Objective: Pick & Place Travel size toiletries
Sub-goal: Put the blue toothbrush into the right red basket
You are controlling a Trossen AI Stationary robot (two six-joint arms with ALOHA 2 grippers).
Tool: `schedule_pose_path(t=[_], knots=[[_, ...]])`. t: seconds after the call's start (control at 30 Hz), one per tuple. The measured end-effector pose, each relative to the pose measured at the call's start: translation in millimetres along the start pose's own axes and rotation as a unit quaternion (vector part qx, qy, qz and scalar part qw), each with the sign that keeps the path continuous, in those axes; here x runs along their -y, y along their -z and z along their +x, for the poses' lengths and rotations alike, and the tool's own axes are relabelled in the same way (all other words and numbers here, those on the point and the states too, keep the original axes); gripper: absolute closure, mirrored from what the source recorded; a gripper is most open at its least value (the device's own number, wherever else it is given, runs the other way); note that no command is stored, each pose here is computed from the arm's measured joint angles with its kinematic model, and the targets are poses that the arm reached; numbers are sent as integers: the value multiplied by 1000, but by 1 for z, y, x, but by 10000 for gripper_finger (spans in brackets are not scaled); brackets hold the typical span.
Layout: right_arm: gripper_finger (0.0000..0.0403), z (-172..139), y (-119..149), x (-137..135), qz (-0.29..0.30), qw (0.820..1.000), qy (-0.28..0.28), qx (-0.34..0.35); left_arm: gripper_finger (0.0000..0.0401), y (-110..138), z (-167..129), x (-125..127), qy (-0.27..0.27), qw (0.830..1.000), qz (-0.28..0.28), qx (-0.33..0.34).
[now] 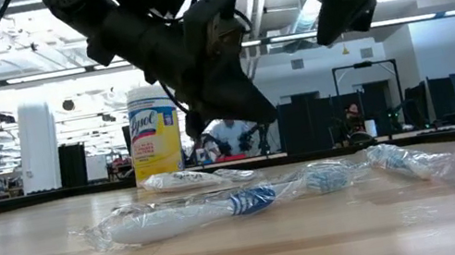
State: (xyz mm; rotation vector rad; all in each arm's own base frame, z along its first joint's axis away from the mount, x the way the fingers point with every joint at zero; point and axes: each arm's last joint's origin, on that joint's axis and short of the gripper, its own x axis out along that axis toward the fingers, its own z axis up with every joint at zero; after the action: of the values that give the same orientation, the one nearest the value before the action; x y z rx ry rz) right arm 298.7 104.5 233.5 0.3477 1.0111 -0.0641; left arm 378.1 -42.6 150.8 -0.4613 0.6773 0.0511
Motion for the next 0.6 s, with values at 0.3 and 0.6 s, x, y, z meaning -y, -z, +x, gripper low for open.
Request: schedule_pose_path(t=[0.3,0.6], knots=[[401,0,-2,1,28,1000,-1,4,401,10,15,-6,-8,1000,-3,-20],[402,-1,1,-8,60,998,1,27,401,-3,47,9,34,999,14,-24]])
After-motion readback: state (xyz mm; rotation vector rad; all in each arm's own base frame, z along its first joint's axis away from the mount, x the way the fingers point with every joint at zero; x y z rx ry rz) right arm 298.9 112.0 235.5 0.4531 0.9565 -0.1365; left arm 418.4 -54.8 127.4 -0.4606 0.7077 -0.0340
